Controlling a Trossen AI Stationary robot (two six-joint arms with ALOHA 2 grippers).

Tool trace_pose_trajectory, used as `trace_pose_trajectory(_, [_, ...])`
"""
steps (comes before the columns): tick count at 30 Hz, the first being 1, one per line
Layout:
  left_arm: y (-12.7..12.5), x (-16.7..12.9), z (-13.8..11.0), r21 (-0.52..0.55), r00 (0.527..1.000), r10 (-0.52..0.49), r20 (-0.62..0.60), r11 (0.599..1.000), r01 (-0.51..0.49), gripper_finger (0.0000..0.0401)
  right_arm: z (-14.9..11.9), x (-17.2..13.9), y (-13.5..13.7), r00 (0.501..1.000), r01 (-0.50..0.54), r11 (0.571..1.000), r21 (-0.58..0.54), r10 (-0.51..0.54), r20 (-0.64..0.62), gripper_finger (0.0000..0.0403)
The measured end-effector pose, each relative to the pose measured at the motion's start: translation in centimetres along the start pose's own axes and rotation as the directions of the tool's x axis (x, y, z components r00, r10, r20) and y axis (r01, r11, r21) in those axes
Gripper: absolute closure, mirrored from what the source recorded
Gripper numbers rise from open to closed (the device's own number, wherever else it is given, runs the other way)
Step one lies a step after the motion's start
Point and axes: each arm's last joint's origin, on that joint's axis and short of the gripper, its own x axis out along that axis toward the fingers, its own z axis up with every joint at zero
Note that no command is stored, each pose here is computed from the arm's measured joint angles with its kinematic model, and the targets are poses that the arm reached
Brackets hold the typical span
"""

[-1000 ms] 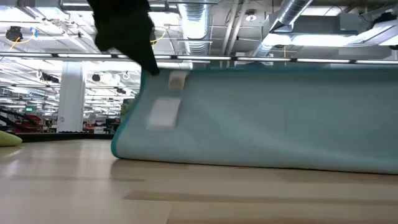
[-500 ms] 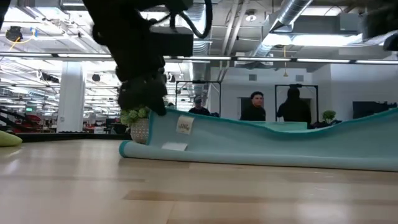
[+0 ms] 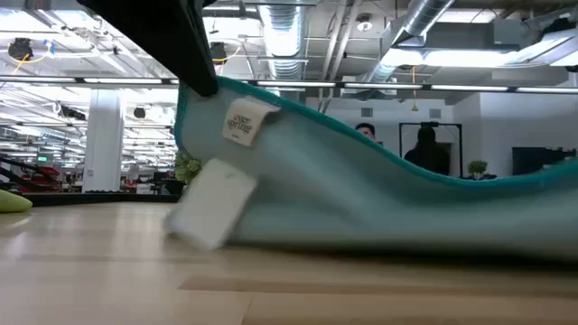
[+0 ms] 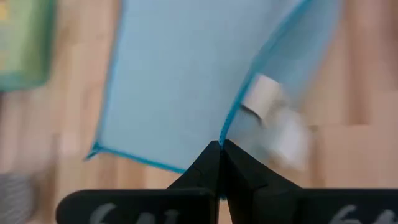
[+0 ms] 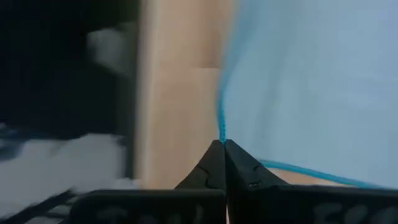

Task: Roll microfiber towels into tight, uniform cylinder then place into a basket
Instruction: Roll the blue microfiber cloth

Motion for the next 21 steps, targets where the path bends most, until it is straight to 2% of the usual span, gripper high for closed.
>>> trace_pose_trajectory(3, [1.1,1.4,-0.4,-0.042,0.998,0.061,-0.036,0.997,-0.062,0.0401,-0.4,0.2,-1.9,0.984,0.171,0.98,0.099,-0.165,-0.066,0.0396])
trace_pose_trajectory(6, [2.4,3.3,-0.9,-0.078,0.991,0.109,-0.082,0.99,-0.116,0.0401,-0.6,0.9,-3.6,0.954,0.292,0.943,0.163,-0.273,-0.127,0.0393])
trace_pose_trajectory(14, [6.0,7.6,-2.2,-0.145,0.956,0.248,-0.156,0.952,-0.271,0.0401,0.2,4.0,-8.1,0.89,0.448,0.856,0.258,-0.399,-0.221,0.0394])
trace_pose_trajectory(21, [7.6,9.5,-3.0,-0.163,0.939,0.287,-0.19,0.934,-0.318,0.0401,1.0,4.9,-10.8,0.844,0.529,0.797,0.292,-0.459,-0.277,0.0391])
